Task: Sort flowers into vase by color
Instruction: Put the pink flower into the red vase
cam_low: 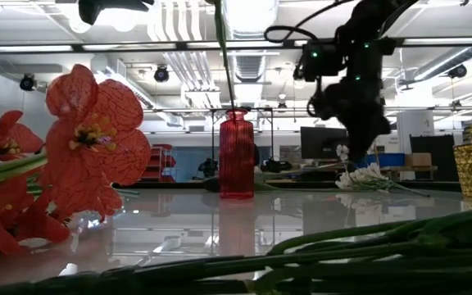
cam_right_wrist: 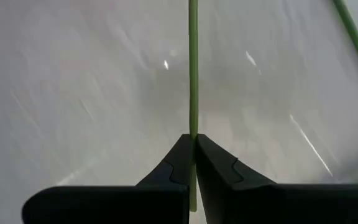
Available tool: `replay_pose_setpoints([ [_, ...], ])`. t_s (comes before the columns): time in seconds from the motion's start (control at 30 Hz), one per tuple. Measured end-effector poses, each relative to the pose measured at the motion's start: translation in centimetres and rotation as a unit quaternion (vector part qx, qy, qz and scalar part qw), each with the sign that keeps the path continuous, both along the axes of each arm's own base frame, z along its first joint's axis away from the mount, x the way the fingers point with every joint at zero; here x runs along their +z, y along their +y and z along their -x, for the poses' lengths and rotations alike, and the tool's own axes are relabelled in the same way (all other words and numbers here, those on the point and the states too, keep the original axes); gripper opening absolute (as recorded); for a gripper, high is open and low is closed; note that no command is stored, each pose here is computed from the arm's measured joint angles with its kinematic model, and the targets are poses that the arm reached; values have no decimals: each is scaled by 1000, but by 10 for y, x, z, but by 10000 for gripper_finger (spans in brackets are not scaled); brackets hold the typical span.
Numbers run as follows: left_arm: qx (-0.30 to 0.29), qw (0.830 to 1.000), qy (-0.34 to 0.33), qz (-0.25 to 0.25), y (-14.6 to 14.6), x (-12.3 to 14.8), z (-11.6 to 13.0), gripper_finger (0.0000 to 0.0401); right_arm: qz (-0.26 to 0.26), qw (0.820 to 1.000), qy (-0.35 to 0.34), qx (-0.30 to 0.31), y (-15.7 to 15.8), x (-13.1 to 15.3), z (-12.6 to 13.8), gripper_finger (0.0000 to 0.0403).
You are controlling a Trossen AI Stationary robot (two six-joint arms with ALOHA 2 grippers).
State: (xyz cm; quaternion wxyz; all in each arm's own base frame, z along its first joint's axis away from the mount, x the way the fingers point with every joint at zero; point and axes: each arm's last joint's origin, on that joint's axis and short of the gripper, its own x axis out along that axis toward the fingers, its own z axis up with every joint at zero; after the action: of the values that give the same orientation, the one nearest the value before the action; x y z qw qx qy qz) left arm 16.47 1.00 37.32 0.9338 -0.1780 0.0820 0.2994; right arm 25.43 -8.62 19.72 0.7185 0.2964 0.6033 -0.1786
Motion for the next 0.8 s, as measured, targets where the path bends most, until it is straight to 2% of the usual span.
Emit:
replay_pose_setpoints([
  [0.13, 0, 1000, 0, -1, 0, 0, 0, 75, -2, 1000, 8, 7, 4, 0, 3, 31],
  [0.27, -3, 1000, 6, -10, 0, 0, 0, 75, 11, 1000, -22, 13, 2, -3, -6, 86],
  [0.37, -3, 1000, 7, -11, 0, 0, 0, 75, 37, 996, -75, 27, -3, -5, -19, 132],
  [0.47, -3, 1000, 7, -11, 0, 0, 0, 75, 86, 984, -148, 46, -10, -5, -38, 159],
  [0.6, -2, 1000, 6, -9, 0, 0, 0, 75, 164, 968, -184, 50, -18, -13, -56, 165],
  [0.8, 1, 1000, -3, 4, 0, 0, 0, 75, 190, 963, -177, 67, -29, -43, -70, 148],
])
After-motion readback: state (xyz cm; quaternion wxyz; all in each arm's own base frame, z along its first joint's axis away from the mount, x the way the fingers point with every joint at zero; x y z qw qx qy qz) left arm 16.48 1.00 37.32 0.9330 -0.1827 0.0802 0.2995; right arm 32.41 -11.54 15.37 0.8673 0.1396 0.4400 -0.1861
